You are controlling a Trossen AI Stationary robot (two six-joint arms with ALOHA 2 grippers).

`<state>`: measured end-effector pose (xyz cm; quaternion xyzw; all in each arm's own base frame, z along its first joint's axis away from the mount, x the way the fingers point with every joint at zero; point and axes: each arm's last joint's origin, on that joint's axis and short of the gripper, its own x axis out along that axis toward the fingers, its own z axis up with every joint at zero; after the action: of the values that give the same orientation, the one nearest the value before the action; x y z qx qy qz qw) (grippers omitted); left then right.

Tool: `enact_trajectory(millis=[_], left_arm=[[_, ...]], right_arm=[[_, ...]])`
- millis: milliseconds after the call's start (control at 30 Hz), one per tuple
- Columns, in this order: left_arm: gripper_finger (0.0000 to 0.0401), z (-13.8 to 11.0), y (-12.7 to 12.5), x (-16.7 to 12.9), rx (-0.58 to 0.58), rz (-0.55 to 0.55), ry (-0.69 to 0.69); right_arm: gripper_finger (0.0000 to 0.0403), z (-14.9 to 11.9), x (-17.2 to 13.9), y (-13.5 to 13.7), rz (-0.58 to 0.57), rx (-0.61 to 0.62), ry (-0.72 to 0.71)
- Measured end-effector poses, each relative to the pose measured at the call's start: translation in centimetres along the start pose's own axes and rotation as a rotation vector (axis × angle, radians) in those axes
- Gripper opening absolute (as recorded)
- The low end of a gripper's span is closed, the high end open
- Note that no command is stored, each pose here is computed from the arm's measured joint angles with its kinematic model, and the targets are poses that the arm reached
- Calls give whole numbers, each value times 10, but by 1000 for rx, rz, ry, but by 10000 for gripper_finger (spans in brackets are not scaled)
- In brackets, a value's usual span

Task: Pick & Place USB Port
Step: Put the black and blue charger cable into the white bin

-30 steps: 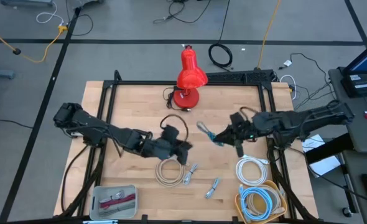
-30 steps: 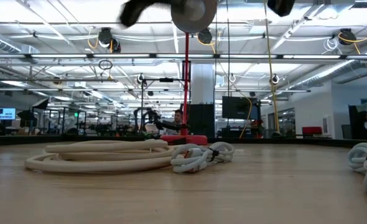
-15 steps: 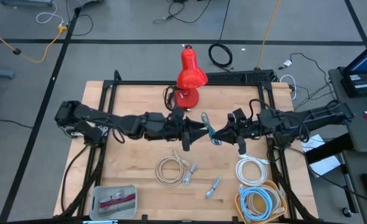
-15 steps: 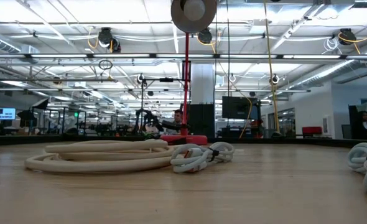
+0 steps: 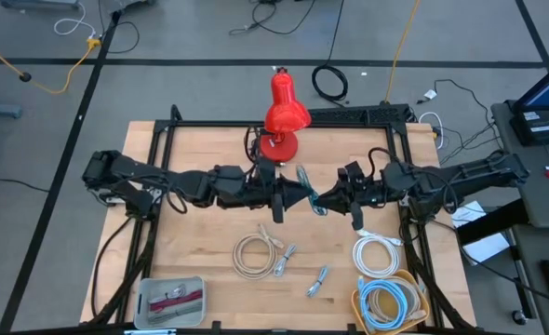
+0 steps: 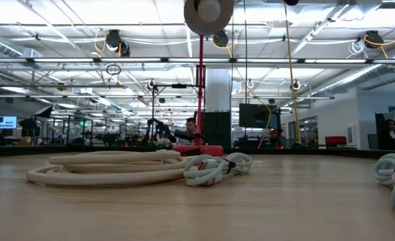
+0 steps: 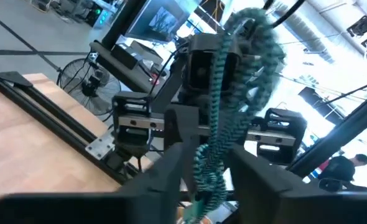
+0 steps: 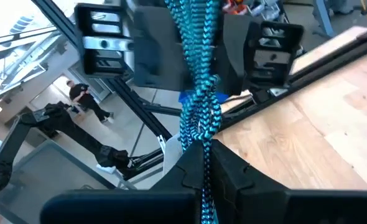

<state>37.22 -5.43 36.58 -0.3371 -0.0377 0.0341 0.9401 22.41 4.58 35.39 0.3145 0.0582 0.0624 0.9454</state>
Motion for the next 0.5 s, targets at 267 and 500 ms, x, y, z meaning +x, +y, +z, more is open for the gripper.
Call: enact_trajectory(millis=[267, 500], left_arm=[[9, 3, -3, -11, -25, 16, 88], [8, 14, -8, -42, -11, 95, 212]], right_arm=[[54, 9, -1, 12, 179, -30, -65], [170, 13, -6, 23, 288, 15, -87]])
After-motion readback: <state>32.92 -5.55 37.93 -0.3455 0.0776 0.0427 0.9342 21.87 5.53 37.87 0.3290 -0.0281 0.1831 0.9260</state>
